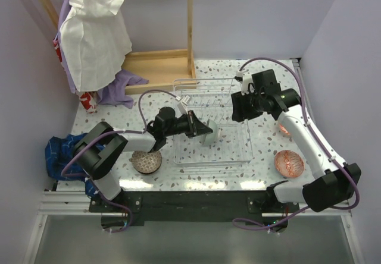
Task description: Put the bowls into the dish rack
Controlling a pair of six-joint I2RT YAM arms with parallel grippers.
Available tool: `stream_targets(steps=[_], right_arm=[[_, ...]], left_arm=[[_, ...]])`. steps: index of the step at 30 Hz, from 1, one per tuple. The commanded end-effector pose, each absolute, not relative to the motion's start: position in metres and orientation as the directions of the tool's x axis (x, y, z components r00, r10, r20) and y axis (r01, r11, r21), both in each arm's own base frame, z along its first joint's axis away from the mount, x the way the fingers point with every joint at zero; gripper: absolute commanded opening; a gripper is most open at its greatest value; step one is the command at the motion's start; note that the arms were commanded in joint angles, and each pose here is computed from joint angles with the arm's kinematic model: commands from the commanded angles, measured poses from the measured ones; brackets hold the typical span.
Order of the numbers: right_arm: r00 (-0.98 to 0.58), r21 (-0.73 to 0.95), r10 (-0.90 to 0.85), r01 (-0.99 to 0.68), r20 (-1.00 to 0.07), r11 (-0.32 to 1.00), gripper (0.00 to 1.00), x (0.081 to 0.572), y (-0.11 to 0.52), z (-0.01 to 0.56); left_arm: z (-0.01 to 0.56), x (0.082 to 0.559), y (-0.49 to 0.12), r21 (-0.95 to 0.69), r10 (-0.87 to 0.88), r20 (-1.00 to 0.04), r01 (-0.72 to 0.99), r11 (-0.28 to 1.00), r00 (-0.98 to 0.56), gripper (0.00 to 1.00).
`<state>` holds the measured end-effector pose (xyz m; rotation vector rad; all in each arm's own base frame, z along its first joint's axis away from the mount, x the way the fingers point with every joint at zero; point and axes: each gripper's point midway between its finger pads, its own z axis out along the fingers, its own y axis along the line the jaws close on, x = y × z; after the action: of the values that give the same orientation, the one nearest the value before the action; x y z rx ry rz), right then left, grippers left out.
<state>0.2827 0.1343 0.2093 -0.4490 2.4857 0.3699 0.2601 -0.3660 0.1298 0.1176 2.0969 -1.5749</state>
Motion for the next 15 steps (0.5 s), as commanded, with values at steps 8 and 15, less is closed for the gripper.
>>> stream_targets(steps=[8, 15], right_arm=[[-0.797, 0.185, -0.333, -0.476, -0.503, 0.860, 0.29, 0.265, 0.156, 0.168], [-0.772, 0.169, -0.427, -0.554, -0.470, 0.815, 0.23, 0.277, 0.173, 0.140]], left_arm=[[0.132, 0.283, -0.361, -0.889, -0.308, -0.404, 0.289, 0.356, -0.861, 0.00], [0.134, 0.277, -0.354, -0.870, -0.264, -0.443, 0.340, 0.357, -0.857, 0.07]])
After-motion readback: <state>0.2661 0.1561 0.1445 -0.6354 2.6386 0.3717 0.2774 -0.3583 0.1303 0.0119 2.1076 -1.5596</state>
